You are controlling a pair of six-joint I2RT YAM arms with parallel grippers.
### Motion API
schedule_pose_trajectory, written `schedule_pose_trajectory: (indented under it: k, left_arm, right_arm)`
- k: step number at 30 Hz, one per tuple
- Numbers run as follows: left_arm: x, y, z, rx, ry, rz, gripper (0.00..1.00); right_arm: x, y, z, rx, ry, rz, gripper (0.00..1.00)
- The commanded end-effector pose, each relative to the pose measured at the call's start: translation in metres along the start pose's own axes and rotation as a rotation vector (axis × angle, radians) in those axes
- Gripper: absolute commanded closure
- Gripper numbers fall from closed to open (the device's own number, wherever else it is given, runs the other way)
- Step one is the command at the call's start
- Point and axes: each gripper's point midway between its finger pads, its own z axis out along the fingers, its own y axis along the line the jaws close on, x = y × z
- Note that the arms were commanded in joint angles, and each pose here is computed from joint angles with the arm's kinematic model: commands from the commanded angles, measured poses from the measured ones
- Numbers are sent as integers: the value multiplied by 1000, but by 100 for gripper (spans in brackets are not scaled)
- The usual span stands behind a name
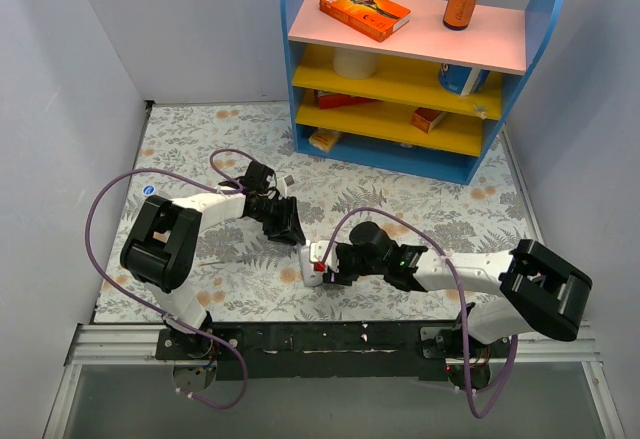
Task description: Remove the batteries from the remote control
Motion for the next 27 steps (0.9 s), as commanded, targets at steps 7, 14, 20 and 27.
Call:
schedule_pose_trajectory:
  k: [7, 14, 20, 27]
  left_arm:
    - [2, 5, 2, -12, 10, 16, 66]
    - [4, 4, 2, -6, 15, 12, 66]
    - [5, 3, 3, -1, 21, 12, 66]
    - [6, 5, 4, -1, 26, 9, 67]
  right_arm:
    - [-16, -2, 21, 5, -46, -58, 47]
    - [-19, 2, 29, 6, -32, -81, 48]
    - [-20, 3, 33, 3, -28, -88, 52]
    - [-26, 3, 34, -11, -31, -73, 52]
